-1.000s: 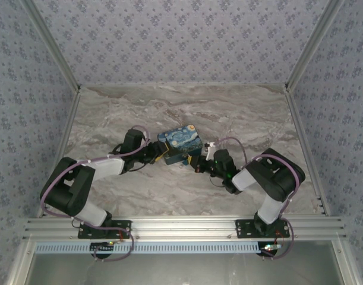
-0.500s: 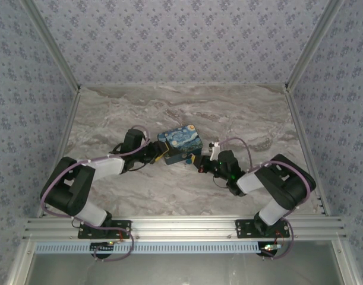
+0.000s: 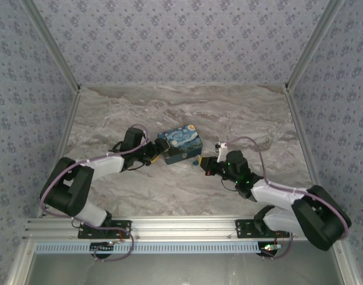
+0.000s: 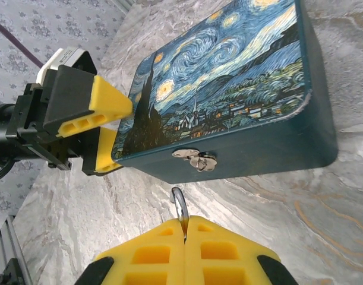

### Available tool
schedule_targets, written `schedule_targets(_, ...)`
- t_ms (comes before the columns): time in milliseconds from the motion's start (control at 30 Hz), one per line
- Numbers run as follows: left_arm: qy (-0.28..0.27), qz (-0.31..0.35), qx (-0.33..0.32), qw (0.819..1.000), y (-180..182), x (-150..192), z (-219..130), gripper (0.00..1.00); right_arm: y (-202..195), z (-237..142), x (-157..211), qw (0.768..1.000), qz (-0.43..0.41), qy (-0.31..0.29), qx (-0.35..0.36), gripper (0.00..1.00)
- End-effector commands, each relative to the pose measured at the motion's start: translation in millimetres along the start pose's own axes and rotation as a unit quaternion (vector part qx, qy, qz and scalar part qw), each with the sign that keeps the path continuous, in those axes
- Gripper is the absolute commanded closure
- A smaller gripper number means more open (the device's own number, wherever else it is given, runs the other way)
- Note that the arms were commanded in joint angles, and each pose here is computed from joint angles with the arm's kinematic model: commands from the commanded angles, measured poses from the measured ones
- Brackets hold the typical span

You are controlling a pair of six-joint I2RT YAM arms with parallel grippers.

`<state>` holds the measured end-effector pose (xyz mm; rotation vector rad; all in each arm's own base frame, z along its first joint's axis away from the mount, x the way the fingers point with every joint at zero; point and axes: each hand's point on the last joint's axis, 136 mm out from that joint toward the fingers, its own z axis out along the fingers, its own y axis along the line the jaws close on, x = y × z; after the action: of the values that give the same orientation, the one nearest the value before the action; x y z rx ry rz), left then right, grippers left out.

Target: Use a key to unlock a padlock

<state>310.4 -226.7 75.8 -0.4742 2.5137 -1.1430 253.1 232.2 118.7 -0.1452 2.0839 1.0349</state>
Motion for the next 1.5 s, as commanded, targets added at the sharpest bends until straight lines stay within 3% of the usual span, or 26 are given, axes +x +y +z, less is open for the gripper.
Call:
schedule_targets(0,-0.043,0.033,0.020,0.998,-27.3,-19.4,-20.5,0.10,-14.0,-15.0,9.6,0.999,-0.011,0.021,0.036,0.99)
schedule_targets(167,-0.101,0.065,0.027,0.992,-42.6,-34.3,-45.6,0.01,-9.7,-38.2,5.6,0.999,-0.007,0.019,0.036,0.99)
schedule_targets(333,-0.173,0.132,0.043,0.975,-68.7,-47.7,-81.4,0.01,-7.0,-56.4,4.7,0.999,0.003,0.017,0.034,0.99)
schedule_targets(600,-0.253,0.273,0.102,0.922,-130.5,-57.7,-139.2,0.01,0.9,-63.5,4.8,0.999,0.016,0.029,0.020,0.99)
schedule_targets(767,-0.280,0.328,0.109,0.896,-140.6,-53.6,-159.0,0.01,11.1,-66.4,3.5,0.998,0.020,0.051,0.009,0.99)
schedule_targets(1067,-0.302,0.361,0.110,0.876,-121.0,-37.6,-169.7,0.01,19.6,-69.5,21.7,0.989,0.048,0.139,0.009,0.99)
schedule_targets(1467,-0.304,0.372,0.099,0.871,-115.1,-34.0,-174.0,0.01,15.8,-58.9,44.2,0.971,0.083,0.224,0.022,0.99)
